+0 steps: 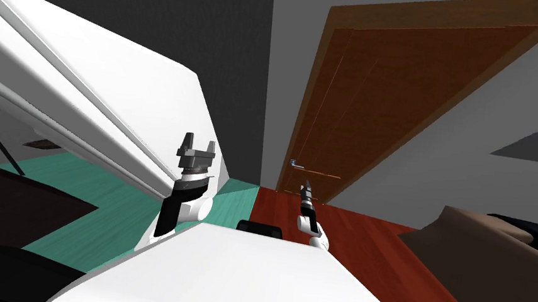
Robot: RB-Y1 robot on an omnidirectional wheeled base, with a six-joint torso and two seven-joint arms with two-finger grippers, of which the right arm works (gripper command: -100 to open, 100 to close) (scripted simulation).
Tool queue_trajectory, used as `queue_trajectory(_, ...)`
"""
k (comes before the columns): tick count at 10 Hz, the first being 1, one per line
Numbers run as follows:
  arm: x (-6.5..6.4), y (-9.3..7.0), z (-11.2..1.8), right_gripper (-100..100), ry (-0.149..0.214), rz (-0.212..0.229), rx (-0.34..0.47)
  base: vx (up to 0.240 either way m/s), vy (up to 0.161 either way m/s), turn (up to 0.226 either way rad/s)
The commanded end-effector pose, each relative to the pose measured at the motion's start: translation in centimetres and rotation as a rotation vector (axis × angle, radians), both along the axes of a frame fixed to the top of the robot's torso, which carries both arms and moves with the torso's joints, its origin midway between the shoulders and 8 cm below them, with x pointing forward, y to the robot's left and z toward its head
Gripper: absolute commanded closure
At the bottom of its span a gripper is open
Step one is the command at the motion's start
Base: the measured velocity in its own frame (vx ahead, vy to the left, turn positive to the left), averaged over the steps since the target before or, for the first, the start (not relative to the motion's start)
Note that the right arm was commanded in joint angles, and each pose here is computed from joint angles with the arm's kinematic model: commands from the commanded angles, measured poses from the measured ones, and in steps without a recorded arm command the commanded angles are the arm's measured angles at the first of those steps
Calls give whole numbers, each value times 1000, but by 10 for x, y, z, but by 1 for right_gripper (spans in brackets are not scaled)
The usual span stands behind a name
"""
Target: Pull the door open
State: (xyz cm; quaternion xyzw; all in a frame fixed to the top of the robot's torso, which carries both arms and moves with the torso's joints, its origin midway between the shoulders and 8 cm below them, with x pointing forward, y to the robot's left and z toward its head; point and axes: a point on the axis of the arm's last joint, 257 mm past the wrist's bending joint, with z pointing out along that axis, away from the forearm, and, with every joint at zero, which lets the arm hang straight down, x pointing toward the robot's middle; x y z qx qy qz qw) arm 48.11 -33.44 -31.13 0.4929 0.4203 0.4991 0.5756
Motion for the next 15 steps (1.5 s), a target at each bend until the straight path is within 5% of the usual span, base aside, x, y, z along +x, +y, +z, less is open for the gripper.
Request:
queue_trajectory(1,0,-4,-10,-100,17,-10,2,98,-30,122)
queue_trajectory(15,-9,-27,-66,-100,128,-76,18,66,-30,82)
